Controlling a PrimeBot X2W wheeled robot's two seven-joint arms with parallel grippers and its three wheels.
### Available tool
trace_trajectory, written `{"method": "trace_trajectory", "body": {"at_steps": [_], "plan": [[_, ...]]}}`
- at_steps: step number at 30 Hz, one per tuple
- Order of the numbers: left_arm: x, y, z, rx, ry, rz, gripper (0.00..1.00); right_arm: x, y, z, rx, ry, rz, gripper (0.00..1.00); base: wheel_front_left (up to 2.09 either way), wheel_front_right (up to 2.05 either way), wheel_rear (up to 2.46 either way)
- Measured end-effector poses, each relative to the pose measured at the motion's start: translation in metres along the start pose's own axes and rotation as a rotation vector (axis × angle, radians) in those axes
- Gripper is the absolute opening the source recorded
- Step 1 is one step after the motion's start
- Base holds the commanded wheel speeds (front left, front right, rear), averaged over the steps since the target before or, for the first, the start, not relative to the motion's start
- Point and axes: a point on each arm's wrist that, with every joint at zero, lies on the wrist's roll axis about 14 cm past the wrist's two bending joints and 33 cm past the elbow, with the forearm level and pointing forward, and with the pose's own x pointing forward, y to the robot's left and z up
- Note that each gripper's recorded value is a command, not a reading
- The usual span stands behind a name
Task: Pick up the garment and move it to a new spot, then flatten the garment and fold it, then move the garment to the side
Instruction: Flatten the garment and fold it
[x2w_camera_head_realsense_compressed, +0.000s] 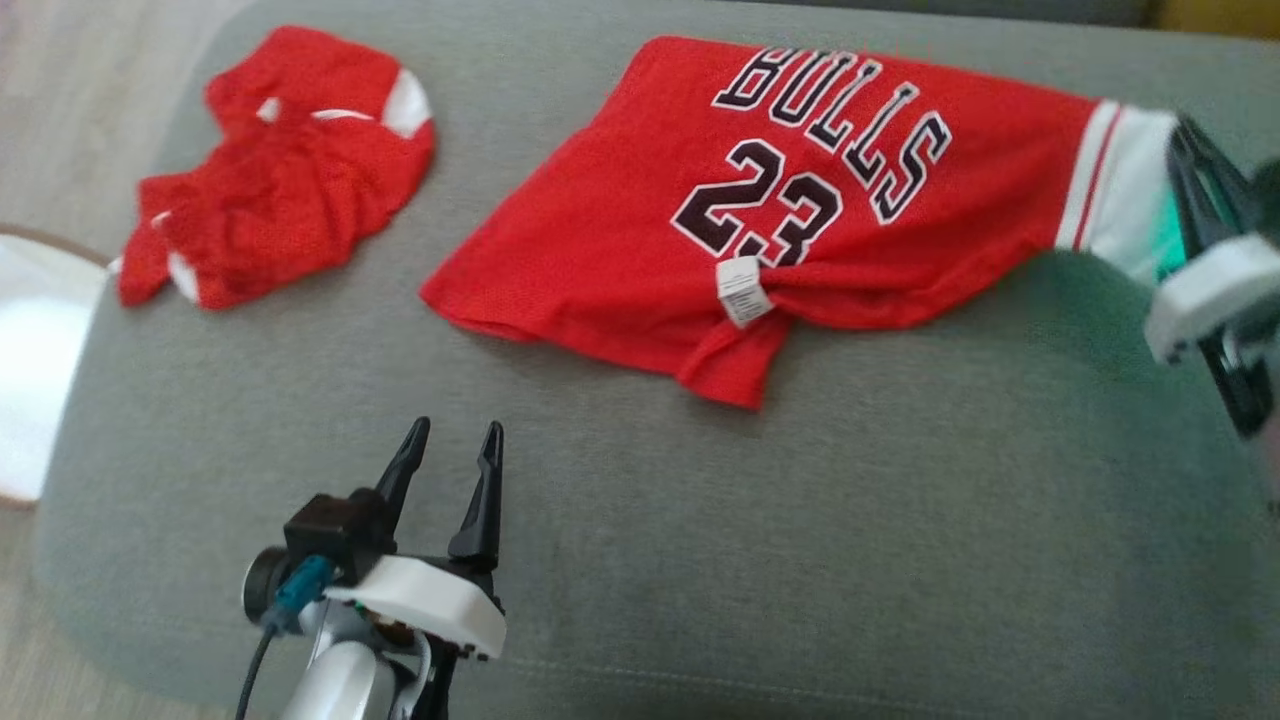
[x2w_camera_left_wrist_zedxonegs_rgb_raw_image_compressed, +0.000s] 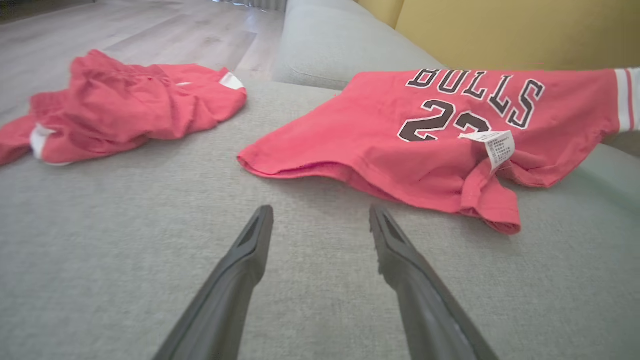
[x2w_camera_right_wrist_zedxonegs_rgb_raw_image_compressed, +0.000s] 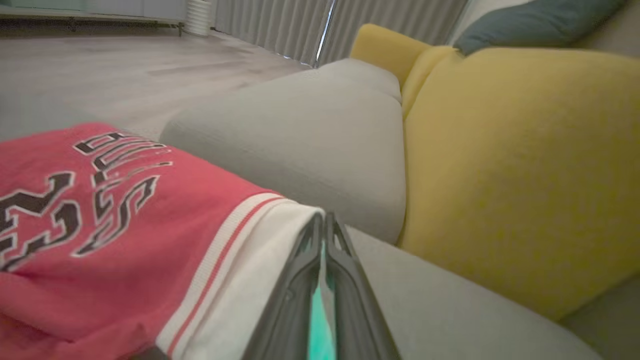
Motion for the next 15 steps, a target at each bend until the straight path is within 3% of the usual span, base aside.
{"method": "trace_trajectory", "body": {"at_steps": [1, 7, 15], "plan": [[0.004, -0.005, -0.001, 0.001, 0.004, -0.017, 1.00, -0.008, -0.007, -0.013, 0.014, 0.028, -0.026, 1.00, 0.00, 0.00, 0.00], [0.022, -0.029, -0.005, 0.006, 0.017, -0.105, 1.00, -0.033, -0.027, -0.022, 0.104, 0.005, -0.143, 1.00, 0.00, 0.00, 0.00], [0.045, -0.062, -0.008, 0.003, 0.027, -0.210, 1.00, -0.063, 0.011, -0.030, 0.207, -0.031, -0.158, 1.00, 0.00, 0.00, 0.00]]}}
